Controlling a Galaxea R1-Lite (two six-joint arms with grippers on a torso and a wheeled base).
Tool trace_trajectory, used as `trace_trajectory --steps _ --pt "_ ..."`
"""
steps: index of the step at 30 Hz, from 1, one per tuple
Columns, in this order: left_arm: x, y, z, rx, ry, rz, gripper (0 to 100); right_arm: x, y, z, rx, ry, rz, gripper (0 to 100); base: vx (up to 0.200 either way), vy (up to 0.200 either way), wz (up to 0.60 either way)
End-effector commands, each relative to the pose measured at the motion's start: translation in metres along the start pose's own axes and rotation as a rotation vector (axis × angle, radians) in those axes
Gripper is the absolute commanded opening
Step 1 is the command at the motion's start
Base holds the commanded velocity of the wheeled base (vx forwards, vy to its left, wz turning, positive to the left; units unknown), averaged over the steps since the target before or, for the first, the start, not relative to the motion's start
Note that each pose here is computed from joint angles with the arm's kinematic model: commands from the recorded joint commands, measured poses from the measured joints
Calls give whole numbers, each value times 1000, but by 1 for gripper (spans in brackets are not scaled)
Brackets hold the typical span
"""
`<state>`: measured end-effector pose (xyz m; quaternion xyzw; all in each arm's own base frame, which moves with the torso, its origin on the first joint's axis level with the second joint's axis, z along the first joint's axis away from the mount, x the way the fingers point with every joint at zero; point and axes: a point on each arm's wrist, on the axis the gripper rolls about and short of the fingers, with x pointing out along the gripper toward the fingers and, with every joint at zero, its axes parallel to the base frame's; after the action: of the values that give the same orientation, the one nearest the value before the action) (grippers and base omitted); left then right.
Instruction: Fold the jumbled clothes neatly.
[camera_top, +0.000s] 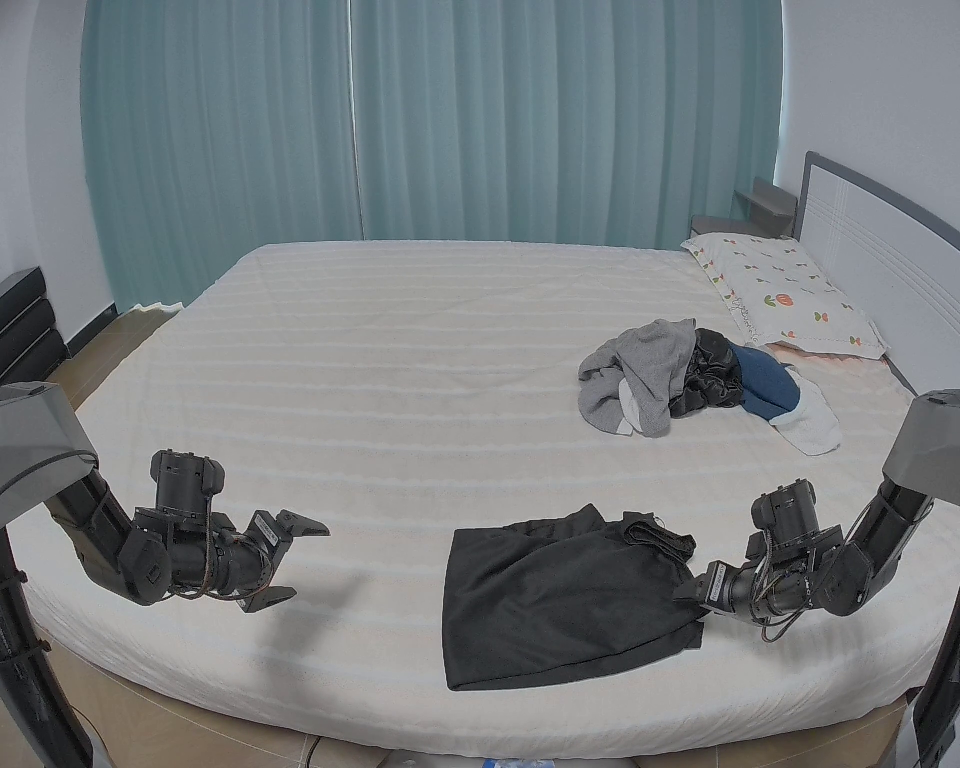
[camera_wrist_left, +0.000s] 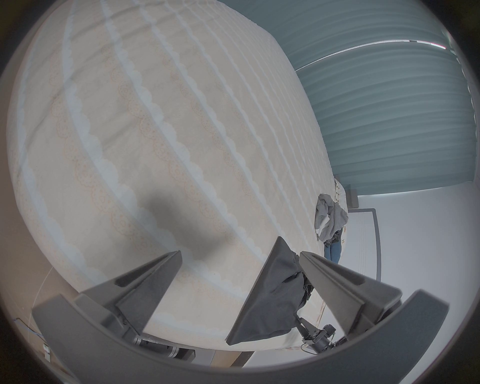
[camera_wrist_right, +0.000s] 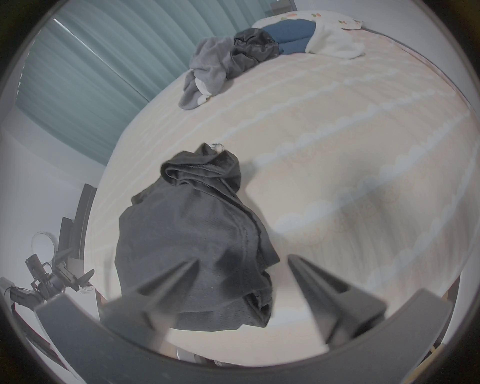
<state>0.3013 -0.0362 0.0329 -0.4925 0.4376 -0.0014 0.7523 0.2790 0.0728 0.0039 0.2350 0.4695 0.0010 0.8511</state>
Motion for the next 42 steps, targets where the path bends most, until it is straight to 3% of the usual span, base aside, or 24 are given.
trace_trajectory --steps 1,15,16,28,42 --pt "0 0 0 -1 0 1 100 0 -7 -2 10 9 -23 0 0 0 0" --pt "0 0 0 -2 0 1 100 -9 -19 -8 21 29 -45 0 0 0 0" --pt "0 0 0 -1 0 1 100 -9 -18 -7 16 23 -40 100 0 0 0" --pt "0 0 0 -1 0 1 100 -44 13 28 6 -159 101 100 0 0 0" --pt "0 0 0 -1 0 1 100 19 86 17 18 -68 225 100 0 0 0"
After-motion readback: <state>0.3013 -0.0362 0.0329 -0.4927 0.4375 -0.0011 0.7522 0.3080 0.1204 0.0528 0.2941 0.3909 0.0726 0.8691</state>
